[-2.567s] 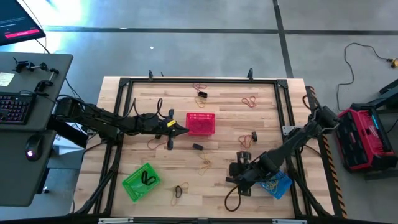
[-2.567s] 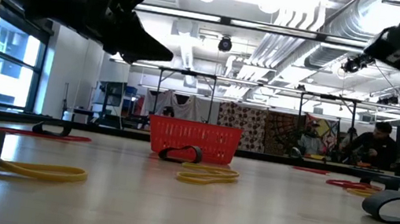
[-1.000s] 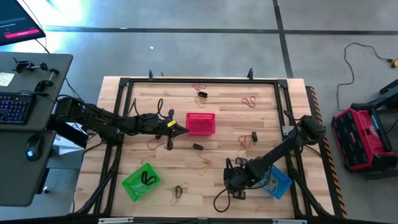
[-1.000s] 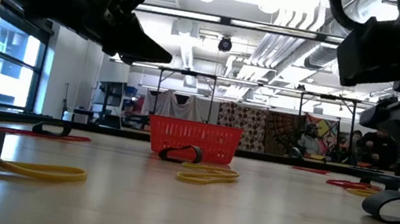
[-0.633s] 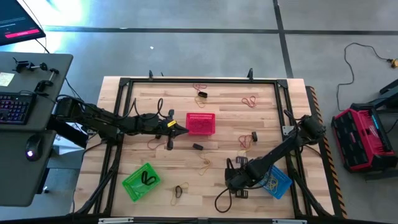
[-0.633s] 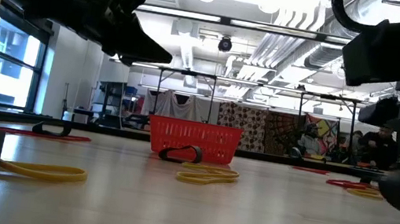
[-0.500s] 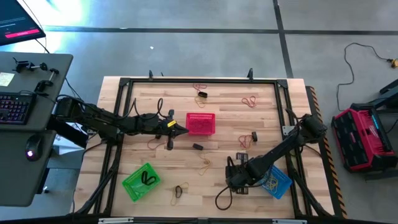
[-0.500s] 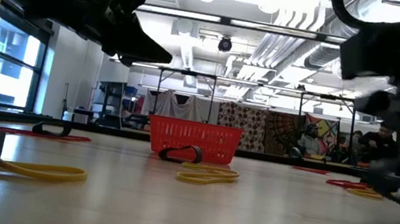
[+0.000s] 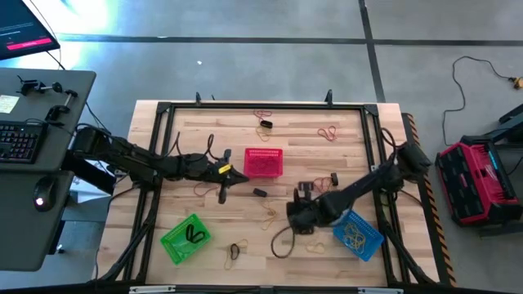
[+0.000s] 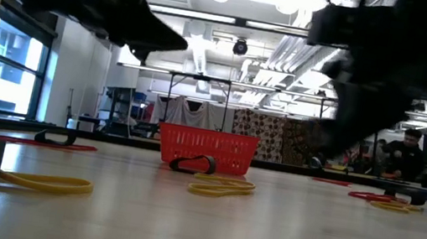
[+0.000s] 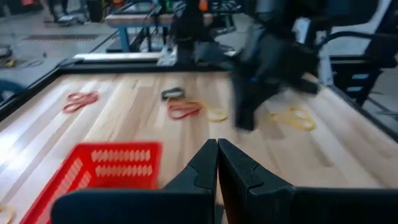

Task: Sort rubber bands into baskets
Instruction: Put the black rubber band into the green bin

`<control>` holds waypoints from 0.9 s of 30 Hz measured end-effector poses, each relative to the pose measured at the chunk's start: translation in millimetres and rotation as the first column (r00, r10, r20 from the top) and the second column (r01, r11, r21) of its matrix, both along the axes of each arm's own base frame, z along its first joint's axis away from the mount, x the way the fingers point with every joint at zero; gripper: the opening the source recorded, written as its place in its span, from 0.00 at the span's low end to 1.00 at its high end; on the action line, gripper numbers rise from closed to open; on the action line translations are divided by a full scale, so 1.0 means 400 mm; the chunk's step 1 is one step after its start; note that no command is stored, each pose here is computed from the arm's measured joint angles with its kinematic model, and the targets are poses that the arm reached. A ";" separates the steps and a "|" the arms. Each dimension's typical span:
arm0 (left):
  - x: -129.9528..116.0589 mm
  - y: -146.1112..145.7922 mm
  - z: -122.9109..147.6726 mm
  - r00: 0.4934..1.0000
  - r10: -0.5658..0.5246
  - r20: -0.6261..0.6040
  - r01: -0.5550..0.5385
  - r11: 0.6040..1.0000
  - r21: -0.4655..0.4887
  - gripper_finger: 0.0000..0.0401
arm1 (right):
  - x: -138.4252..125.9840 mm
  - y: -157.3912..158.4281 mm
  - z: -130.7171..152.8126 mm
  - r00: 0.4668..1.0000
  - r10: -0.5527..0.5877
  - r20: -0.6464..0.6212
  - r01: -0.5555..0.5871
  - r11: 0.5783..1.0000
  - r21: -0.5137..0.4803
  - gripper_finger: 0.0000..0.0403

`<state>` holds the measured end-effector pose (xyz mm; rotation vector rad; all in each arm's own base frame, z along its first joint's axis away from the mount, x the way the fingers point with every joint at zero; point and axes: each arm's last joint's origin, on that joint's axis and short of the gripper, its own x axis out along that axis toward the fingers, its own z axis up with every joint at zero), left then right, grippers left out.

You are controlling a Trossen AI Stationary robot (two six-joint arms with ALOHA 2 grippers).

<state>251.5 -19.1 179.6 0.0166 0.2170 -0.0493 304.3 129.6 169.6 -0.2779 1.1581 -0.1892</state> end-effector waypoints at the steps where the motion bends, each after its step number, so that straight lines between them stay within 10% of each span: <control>1: 0.006 -0.007 0.002 1.000 -0.012 0.001 0.012 1.000 0.006 0.01 | 0.012 -0.013 0.002 1.000 0.000 0.025 0.001 1.000 -0.021 0.00; 27: 0.192 -0.097 -0.091 0.985 0.116 -0.126 -0.102 0.988 0.113 0.40 | 0.101 -0.099 0.029 0.976 0.048 0.213 -0.042 0.999 -0.034 0.00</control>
